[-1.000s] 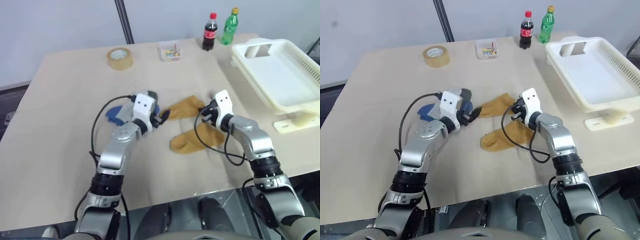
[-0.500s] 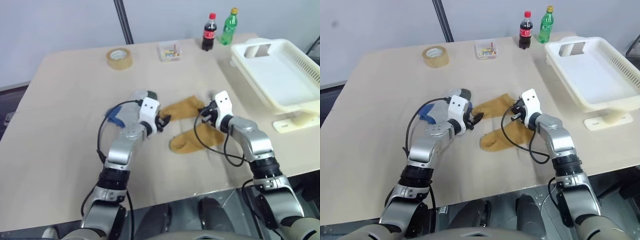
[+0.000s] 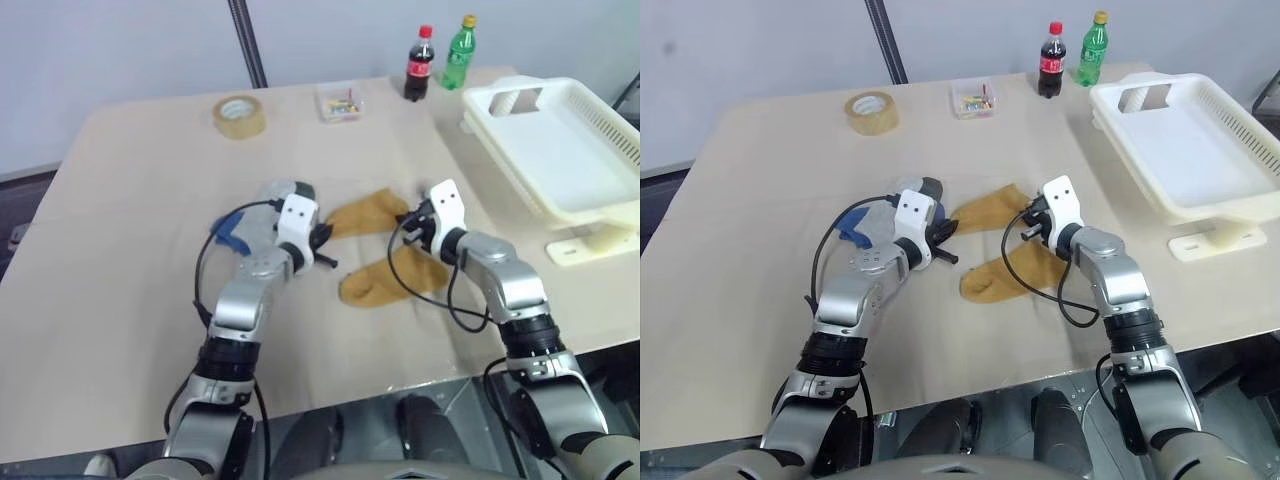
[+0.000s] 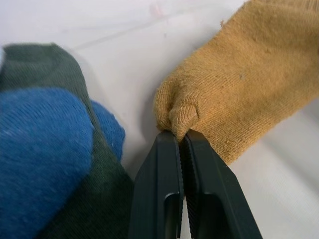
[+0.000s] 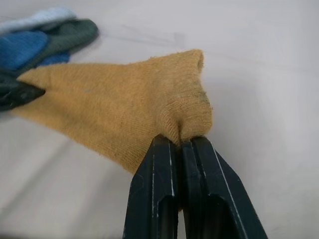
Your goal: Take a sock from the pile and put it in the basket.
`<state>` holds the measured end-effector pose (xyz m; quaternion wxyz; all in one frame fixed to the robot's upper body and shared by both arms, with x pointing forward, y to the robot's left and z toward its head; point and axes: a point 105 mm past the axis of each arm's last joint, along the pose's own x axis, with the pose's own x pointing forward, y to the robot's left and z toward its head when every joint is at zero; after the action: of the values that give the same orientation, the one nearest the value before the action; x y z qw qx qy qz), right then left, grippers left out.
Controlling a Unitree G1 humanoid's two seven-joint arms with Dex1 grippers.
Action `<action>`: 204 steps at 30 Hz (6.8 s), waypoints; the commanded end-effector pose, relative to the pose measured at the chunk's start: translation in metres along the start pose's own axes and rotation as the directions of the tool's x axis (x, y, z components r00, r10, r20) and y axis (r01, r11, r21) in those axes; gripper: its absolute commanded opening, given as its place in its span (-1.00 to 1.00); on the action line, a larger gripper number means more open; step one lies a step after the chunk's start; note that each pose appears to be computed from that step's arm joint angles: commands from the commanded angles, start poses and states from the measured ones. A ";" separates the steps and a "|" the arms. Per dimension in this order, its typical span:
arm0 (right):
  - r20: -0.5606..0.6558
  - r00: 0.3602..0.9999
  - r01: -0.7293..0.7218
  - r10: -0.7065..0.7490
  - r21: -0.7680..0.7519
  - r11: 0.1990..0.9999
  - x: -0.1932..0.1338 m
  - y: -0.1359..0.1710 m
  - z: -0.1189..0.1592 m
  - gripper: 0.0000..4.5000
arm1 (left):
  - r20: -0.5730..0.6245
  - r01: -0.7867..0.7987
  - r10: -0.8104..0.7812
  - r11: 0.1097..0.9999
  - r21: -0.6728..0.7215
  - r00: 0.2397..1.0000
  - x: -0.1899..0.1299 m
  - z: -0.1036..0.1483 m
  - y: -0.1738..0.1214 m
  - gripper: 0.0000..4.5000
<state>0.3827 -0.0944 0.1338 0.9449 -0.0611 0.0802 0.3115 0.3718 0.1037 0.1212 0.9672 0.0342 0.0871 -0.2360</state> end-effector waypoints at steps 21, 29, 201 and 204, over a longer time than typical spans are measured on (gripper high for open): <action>-0.282 0.952 -0.130 0.117 -0.026 0.991 -0.091 0.022 -0.009 -1.00 | -0.123 0.267 -0.279 0.958 -0.103 0.952 -0.087 -0.015 -0.089 -0.98; -0.336 0.938 -0.097 0.082 -0.028 0.995 -0.097 0.013 -0.014 -1.00 | -0.141 0.241 -0.252 0.966 -0.090 0.957 -0.080 -0.030 -0.089 -0.98; -0.326 0.945 -0.036 0.043 0.029 0.999 -0.076 0.018 -0.060 -0.76 | 0.169 0.547 -0.543 0.837 0.026 0.823 -0.019 0.011 -0.086 0.70; -0.323 0.945 -0.048 0.061 0.049 0.998 -0.074 0.020 -0.061 -0.99 | 0.160 0.472 -0.512 0.850 0.231 0.844 -0.027 0.014 -0.073 0.70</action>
<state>0.3070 -0.1305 0.0969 0.9154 -0.0979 0.2202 0.3224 0.3232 0.0547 0.1170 0.8801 0.0229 0.0282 -0.4735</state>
